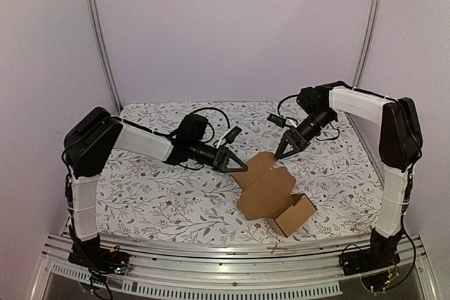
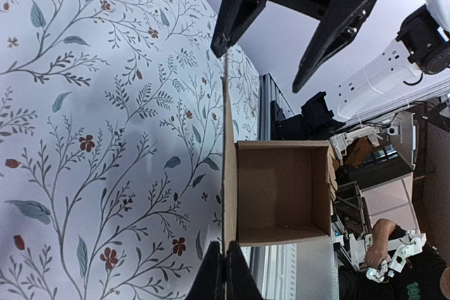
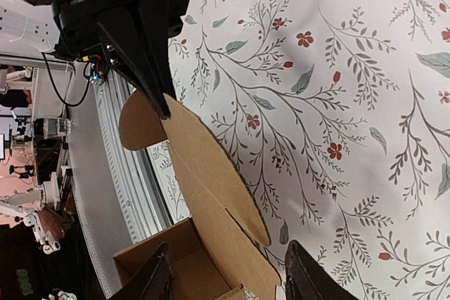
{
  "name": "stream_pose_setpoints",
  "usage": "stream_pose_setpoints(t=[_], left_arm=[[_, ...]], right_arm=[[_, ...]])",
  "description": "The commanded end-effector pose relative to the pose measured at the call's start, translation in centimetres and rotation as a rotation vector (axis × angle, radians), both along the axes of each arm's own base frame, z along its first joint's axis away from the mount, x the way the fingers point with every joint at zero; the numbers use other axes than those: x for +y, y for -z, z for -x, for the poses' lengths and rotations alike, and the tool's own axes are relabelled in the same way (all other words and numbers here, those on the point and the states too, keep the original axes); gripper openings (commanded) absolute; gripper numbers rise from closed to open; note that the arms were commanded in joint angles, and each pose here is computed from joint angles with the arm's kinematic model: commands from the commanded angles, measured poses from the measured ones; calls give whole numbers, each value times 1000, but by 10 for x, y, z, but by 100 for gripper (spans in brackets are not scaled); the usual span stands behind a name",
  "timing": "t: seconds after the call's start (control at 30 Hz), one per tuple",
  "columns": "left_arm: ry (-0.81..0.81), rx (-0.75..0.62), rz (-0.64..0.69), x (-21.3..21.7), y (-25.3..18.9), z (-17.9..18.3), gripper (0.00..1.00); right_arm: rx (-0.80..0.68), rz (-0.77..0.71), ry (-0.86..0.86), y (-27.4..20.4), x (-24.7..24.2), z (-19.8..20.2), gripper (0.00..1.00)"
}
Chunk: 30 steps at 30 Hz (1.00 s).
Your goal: Fold the paper box
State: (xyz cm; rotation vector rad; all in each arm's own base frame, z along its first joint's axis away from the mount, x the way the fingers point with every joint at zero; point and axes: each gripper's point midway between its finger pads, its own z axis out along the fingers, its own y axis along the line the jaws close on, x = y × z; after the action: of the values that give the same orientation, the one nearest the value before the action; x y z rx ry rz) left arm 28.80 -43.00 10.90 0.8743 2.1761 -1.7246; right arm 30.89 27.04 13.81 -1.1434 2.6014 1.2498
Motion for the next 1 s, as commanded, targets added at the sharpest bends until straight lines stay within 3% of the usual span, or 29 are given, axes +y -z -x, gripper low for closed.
stream_pose_setpoints(t=[0.0, 0.17, 0.27, 0.43, 0.6, 0.83, 0.97], left_arm=[[-16, 0, 28, 3, 1, -4, 2], [-17, 1, 35, 3, 2, -4, 2], [-19, 4, 31, 3, 5, -3, 2], [-26, 9, 27, 3, 8, -4, 2], [-37, 18, 27, 3, 12, -6, 3], [-130, 43, -4, 1, 19, -22, 9], [-228, 88, -60, 4, 33, -34, 15]], right_arm=[[-70, 17, -24, -2, 3, -8, 54], [-37, 33, -52, 12, 13, -2, 55], [-38, 25, -51, 12, 16, -3, 51], [-45, 14, -34, 10, 20, -8, 26], [-77, 35, -22, 11, 20, -12, 12], [-258, 185, -55, 25, 28, -13, 0], [-403, 333, -54, 34, 28, -26, 0]])
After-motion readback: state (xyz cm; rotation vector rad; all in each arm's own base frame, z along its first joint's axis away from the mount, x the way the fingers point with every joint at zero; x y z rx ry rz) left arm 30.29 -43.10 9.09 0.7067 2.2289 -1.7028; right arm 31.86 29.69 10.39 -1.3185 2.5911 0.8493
